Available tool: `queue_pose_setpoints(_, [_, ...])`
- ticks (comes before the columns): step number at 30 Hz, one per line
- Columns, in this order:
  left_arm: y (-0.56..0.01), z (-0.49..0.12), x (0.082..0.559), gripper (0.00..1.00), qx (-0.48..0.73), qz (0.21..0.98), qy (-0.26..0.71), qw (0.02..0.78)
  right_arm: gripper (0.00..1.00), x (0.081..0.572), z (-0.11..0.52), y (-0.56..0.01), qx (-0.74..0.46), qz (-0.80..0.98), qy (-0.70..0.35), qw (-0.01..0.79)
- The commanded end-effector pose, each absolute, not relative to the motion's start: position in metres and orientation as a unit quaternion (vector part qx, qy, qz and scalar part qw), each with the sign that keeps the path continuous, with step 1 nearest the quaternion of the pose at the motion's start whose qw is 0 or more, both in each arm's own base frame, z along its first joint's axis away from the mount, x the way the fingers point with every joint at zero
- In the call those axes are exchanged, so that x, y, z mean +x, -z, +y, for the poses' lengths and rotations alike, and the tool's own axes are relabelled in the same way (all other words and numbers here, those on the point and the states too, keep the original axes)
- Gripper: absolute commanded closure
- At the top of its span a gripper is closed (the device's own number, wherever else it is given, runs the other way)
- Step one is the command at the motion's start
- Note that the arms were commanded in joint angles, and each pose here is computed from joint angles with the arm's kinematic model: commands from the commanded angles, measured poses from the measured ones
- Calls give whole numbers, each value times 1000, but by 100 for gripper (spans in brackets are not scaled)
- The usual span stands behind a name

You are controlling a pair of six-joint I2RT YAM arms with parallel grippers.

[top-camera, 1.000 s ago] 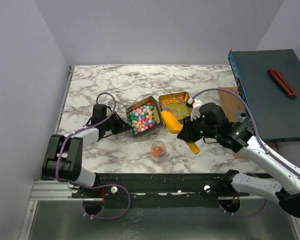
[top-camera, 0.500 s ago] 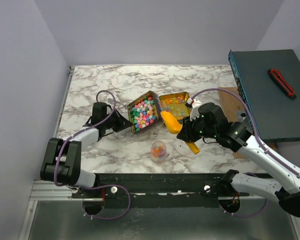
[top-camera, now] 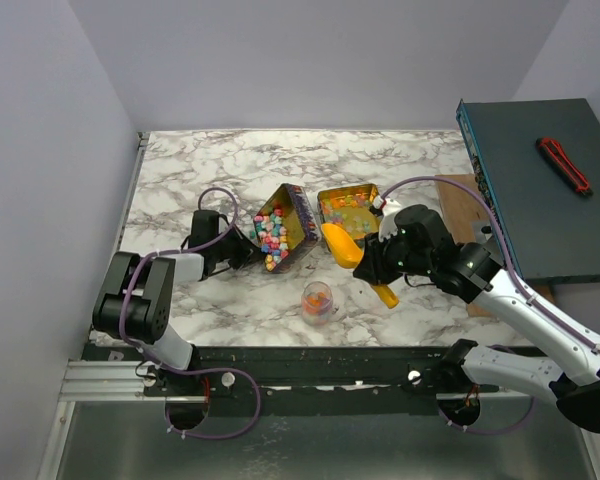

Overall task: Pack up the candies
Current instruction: Pick up the storage box at the center of the board, then place the storage box at the center of the board.

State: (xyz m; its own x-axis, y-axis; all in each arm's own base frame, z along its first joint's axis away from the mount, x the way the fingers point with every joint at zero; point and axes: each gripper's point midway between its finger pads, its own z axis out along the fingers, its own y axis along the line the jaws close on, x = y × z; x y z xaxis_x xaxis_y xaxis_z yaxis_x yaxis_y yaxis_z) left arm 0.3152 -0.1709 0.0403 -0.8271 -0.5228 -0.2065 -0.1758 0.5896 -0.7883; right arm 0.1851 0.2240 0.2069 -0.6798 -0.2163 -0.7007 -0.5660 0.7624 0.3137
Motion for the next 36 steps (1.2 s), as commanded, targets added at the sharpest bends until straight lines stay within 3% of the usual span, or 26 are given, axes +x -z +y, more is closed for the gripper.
queue_pose_setpoints(1, [-66,-172,324,100,-193,854,416,245,100,186,224,-211,-220,872,-269,344])
queue_pose_setpoints(17, [-98,-144,325,100,-164,899,304,271,99,187,231,-208,-223,871,-279,338])
queue_pose_setpoints(36, [-81,-152,312,100,-148,932,227,241,99,189,232,-202,-226,873,-274,335])
